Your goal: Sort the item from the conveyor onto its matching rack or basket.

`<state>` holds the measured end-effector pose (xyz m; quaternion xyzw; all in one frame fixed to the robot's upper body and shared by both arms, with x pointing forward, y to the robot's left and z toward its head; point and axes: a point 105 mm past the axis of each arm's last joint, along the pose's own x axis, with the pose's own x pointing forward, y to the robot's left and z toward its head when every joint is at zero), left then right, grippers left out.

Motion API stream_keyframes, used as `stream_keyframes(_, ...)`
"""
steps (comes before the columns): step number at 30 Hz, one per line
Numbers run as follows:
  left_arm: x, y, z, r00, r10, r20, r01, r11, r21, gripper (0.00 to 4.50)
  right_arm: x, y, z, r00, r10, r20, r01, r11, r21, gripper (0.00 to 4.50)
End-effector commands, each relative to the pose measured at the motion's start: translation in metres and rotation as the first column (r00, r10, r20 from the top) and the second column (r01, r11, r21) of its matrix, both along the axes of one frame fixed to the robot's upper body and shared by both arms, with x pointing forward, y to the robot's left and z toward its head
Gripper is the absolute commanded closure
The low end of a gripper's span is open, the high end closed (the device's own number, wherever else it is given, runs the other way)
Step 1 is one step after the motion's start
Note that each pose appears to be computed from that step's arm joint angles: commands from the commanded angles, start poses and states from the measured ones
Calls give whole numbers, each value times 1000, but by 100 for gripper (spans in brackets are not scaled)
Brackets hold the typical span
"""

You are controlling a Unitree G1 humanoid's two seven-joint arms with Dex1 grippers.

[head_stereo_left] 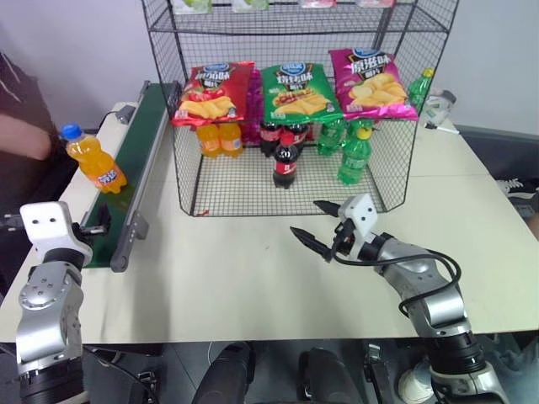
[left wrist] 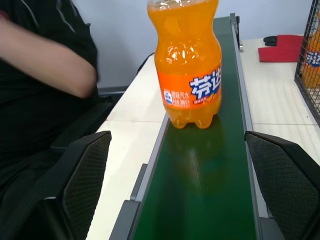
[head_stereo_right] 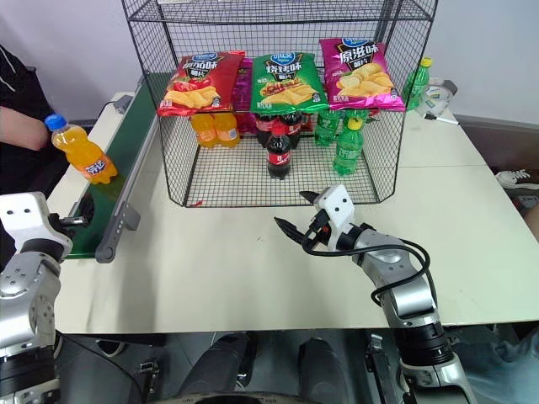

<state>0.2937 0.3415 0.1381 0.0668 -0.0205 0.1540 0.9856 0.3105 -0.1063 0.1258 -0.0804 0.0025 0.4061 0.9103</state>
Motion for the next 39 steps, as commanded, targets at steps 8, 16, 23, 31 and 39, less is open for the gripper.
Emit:
stream_keyframes(8,-2,6,20,998,4,62,-5,1000,23,3,-2,5,13,998,17,58,-18,1000,11,0)
stream_keyframes(16,-5,12,25,996,24,88,-26,999,25,3,-3,5,13,998,23,56,-24,1000,6,0)
stream_keyframes(23,-6,11,34,992,2,123,-4,1000,20,3,-3,8,12,998,32,56,-32,999,6,0)
stream_keyframes(31,-7,13,38,990,0,144,2,1000,-8,3,-5,10,10,998,42,52,-42,999,-1,0)
stream_keyframes(39,-7,10,36,990,-6,143,8,1000,-13,179,-5,10,9,998,39,51,-39,999,-3,0)
